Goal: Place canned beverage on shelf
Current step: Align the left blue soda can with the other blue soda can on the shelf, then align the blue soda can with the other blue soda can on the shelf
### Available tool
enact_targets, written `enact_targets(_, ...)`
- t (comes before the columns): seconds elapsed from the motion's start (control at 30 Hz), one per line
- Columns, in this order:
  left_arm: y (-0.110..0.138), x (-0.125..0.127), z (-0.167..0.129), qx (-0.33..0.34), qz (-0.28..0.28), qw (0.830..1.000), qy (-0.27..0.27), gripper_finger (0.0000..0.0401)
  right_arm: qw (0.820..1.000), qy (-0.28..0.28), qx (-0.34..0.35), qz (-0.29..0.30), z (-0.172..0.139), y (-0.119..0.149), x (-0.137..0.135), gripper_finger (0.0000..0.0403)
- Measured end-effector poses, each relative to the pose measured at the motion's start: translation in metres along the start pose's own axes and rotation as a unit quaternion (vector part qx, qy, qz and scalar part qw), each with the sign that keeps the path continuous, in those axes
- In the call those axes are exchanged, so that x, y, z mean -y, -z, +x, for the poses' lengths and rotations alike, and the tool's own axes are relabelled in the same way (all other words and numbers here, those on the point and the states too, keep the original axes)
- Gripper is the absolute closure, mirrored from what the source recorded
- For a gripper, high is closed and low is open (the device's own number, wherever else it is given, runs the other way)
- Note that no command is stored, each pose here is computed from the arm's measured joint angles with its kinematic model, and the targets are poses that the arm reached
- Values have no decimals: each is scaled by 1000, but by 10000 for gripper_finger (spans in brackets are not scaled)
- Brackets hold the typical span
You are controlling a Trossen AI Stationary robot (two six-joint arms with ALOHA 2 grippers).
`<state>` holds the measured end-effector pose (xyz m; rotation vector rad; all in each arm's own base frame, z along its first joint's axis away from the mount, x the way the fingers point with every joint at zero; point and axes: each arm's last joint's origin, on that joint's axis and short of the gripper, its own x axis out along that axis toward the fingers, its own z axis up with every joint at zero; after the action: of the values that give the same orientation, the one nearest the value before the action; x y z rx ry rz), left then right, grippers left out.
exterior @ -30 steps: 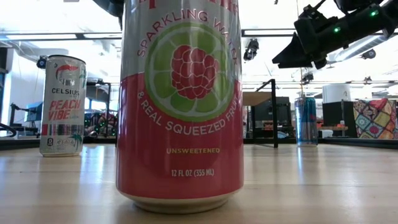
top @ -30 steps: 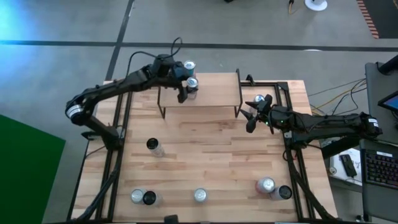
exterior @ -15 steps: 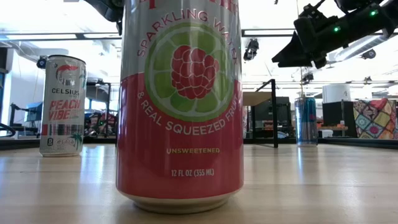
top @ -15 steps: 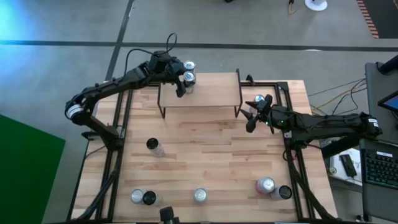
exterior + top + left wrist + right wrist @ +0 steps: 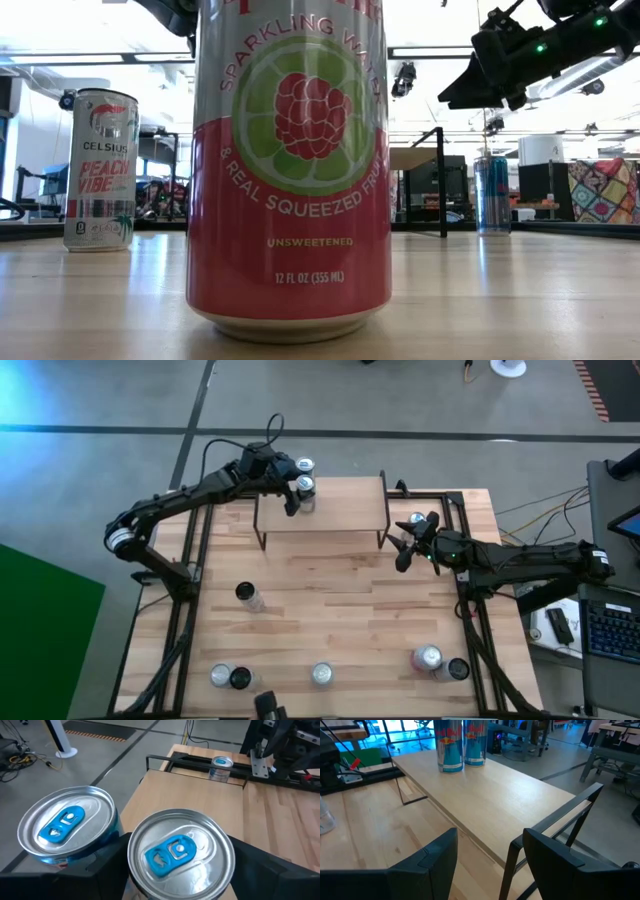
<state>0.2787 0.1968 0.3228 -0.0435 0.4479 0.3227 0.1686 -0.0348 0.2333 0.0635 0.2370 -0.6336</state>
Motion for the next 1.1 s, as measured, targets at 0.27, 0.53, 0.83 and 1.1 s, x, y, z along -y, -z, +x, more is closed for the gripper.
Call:
enact_targets(0.27,-21,9,-56,35,41,997,-63,127,1000,30,3,-7,0,0,2,188)
enact_targets(0.53,-19,26,-105,86,35,993,-69,127,993,108,-6,-53,-1,-14,8,188)
enact_targets(0.83,47,71,-91,191,25,981,6,127,973,122,-185,-63,-6,-48,27,173)
enact_targets(1.1,84,111,-86,272,29,960,58,127,947,182,-263,-5,-4,-59,49,90)
